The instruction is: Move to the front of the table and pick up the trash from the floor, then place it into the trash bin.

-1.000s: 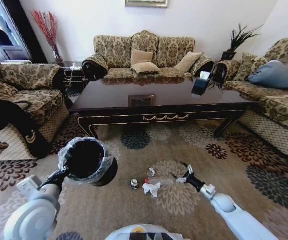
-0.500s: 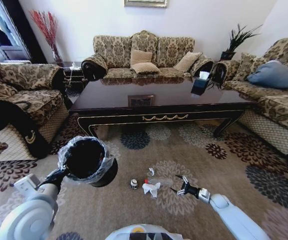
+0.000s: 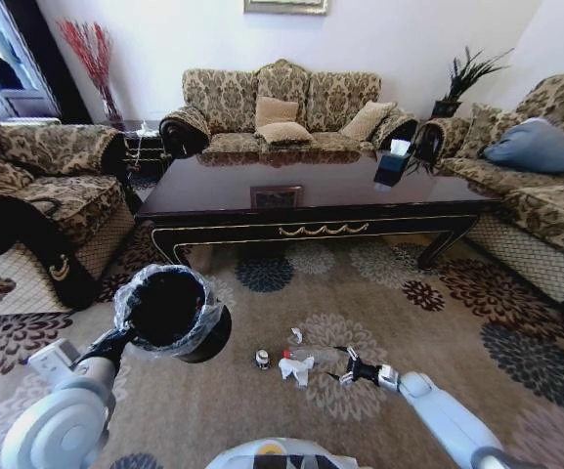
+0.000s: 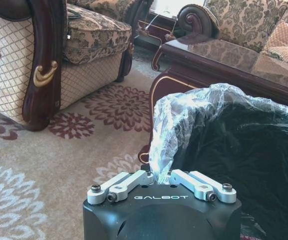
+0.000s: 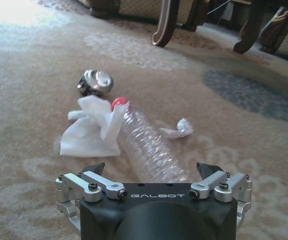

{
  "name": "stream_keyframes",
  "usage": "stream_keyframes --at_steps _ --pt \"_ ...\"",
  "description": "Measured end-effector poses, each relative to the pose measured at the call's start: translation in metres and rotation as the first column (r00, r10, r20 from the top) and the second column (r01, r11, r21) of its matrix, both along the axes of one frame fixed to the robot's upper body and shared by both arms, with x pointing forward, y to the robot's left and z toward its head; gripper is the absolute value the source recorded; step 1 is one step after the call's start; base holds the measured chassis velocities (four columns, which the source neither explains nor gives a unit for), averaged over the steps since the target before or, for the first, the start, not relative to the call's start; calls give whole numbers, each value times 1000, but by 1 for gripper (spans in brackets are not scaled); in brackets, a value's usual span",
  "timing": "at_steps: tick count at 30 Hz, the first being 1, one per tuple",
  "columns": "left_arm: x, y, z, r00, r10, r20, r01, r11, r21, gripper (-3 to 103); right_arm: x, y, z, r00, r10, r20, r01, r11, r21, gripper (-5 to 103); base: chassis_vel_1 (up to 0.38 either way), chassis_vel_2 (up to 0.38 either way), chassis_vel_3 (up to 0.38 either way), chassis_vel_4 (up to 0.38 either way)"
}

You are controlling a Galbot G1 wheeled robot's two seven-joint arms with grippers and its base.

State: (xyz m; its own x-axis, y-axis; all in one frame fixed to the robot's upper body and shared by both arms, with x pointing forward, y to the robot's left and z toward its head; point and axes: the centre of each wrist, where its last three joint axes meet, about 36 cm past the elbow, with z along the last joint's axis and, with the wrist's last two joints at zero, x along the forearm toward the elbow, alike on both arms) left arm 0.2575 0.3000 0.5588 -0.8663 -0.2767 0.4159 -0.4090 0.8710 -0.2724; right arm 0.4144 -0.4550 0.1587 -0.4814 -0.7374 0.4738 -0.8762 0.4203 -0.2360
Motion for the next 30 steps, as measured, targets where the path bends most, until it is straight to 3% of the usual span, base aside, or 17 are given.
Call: stream_keyframes --at_steps 15,18,21,23,30 --pt "-1 0 -1 1000 7 -4 -7 1000 -9 3 34 15 -10 1000 -12 15 12 1000 -18 101 0 0 0 0" --pt "-1 0 -1 1000 7 -4 -7 1000 -9 3 33 15 -12 1000 -7 12 8 1000 -21 97 0 0 0 0" --pt "-1 -1 -1 1000 6 -4 -7 1000 -11 3 26 15 -16 1000 3 3 -3 1000 -23 82 0 0 0 0" --pt "-1 -1 -2 1000 7 -4 -7 1000 -11 3 25 15 -17 1000 4 1 -4 1000 -23 82 0 0 0 0" --pt "-1 -3 -3 1000 8 -7 -8 1000 -12 3 16 12 -20 1000 3 7 -3 1000 -12 50 0 0 0 0"
